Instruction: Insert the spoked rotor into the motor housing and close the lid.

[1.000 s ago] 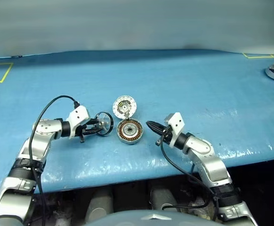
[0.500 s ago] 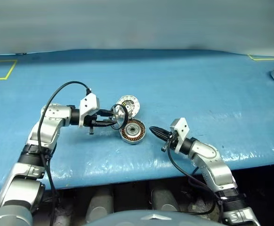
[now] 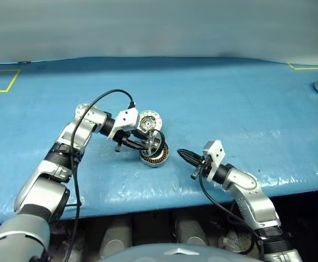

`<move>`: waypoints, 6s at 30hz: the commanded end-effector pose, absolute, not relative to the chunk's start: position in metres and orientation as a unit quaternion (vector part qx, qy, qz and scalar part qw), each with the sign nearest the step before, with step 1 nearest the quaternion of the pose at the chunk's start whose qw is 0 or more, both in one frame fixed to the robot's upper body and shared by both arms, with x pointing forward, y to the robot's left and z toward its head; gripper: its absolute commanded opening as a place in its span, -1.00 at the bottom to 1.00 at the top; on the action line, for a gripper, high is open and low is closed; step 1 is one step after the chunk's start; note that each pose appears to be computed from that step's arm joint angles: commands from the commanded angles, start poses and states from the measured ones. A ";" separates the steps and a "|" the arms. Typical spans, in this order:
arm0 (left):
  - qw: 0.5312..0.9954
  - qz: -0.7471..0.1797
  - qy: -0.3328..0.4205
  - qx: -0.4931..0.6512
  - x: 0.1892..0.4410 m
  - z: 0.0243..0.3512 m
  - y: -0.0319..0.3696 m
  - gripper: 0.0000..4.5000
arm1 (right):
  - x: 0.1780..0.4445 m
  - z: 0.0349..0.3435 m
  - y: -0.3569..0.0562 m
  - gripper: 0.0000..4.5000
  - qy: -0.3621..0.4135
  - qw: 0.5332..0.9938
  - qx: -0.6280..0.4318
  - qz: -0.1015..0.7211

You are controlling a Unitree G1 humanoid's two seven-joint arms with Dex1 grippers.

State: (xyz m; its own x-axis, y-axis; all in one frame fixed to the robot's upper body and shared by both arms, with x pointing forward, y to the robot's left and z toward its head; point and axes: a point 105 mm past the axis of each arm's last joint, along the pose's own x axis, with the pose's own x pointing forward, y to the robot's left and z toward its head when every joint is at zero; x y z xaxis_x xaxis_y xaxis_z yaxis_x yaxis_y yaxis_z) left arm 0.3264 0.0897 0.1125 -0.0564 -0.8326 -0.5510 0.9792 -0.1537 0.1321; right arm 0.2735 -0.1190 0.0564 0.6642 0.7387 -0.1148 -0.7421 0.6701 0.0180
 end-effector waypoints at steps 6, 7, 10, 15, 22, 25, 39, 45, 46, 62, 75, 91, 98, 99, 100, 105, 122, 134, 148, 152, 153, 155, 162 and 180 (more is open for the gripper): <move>0.618 -0.715 0.135 0.298 0.332 0.114 0.088 -0.33 | 0.277 0.072 -0.124 -1.00 0.026 0.923 -0.027 0.382; 0.618 -0.715 0.135 0.298 0.332 0.114 0.088 -0.33 | 0.277 0.072 -0.124 -1.00 0.026 0.923 -0.028 0.382; 0.617 -0.714 0.137 0.302 0.332 0.112 0.088 -0.33 | 0.278 0.072 -0.123 -1.00 0.026 0.923 -0.029 0.382; 0.613 -0.713 0.146 0.307 0.331 0.109 0.091 -0.33 | 0.279 0.072 -0.123 -1.00 0.026 0.924 -0.030 0.381; 0.626 -0.698 0.130 0.323 0.338 0.111 0.090 -0.33 | 0.281 0.071 -0.124 -1.00 0.028 0.927 -0.032 0.374; 0.626 -0.698 0.120 0.326 0.338 0.112 0.089 -0.33 | 0.281 0.071 -0.123 -1.00 0.028 0.927 -0.033 0.373; 0.631 -0.696 0.114 0.322 0.340 0.115 0.088 0.09 | 0.285 0.072 -0.125 -1.00 0.027 0.931 -0.034 0.362; 0.635 -0.697 0.101 0.319 0.340 0.118 0.087 0.09 | 0.285 0.071 -0.124 -1.00 0.028 0.932 -0.036 0.361; 0.636 -0.696 0.098 0.319 0.340 0.119 0.087 0.09 | 0.285 0.071 -0.124 -1.00 0.028 0.932 -0.037 0.360; 0.727 -0.641 0.002 0.247 0.324 0.144 0.099 0.09 | 0.290 0.108 -0.118 -1.00 -0.034 0.930 -0.036 0.364; 0.840 -0.526 0.010 0.132 0.295 0.107 0.119 0.09 | 0.275 0.093 -0.052 -1.00 0.008 0.856 -0.079 0.511; 0.873 -0.477 0.040 0.092 0.272 0.085 0.129 0.09 | 0.285 0.037 -0.050 -1.00 0.111 0.854 -0.133 0.491; 0.875 -0.474 0.046 0.089 0.271 0.081 0.129 0.09 | 0.280 0.070 -0.043 -1.00 0.050 0.848 -0.111 0.516; 0.876 -0.472 0.049 0.091 0.271 0.080 0.130 0.09 | 0.277 0.077 -0.042 -1.00 0.039 0.845 -0.108 0.523; 0.878 -0.467 0.050 0.094 0.272 0.079 0.132 0.09 | 0.275 0.083 -0.041 -1.00 0.029 0.843 -0.105 0.527; 0.889 -0.447 0.047 0.086 0.273 0.077 0.135 0.09 | 0.286 0.109 -0.054 -1.00 -0.023 0.860 -0.122 0.495; 0.908 -0.410 0.044 0.070 0.265 0.068 0.140 0.10 | 0.358 0.085 -0.108 0.25 0.042 0.920 -0.175 0.349; 0.912 -0.401 0.040 0.071 0.268 0.069 0.141 0.10 | 0.358 0.105 -0.101 0.25 -0.002 0.904 -0.189 0.384; 0.925 -0.372 0.028 0.072 0.267 0.069 0.148 0.10 | 0.423 0.079 -0.068 -0.74 0.078 0.926 -0.074 0.361; 0.928 -0.364 0.028 0.075 0.265 0.070 0.151 0.10 | 0.426 0.084 -0.056 -0.89 0.079 0.923 -0.035 0.376; 0.929 -0.362 0.029 0.076 0.264 0.070 0.152 0.10 | 0.424 0.087 -0.049 -0.89 0.079 0.916 -0.014 0.394; 0.930 -0.359 0.030 0.077 0.264 0.070 0.154 0.10 | 0.419 0.090 -0.037 -0.89 0.086 0.898 0.015 0.430; 0.927 -0.366 0.022 0.078 0.265 0.075 0.150 0.10 | 0.397 0.100 0.001 -0.89 0.107 0.833 0.091 0.536; 0.944 -0.322 0.002 0.074 0.274 0.087 0.171 0.10 | 0.409 0.129 -0.023 -0.89 -0.012 0.872 0.111 0.476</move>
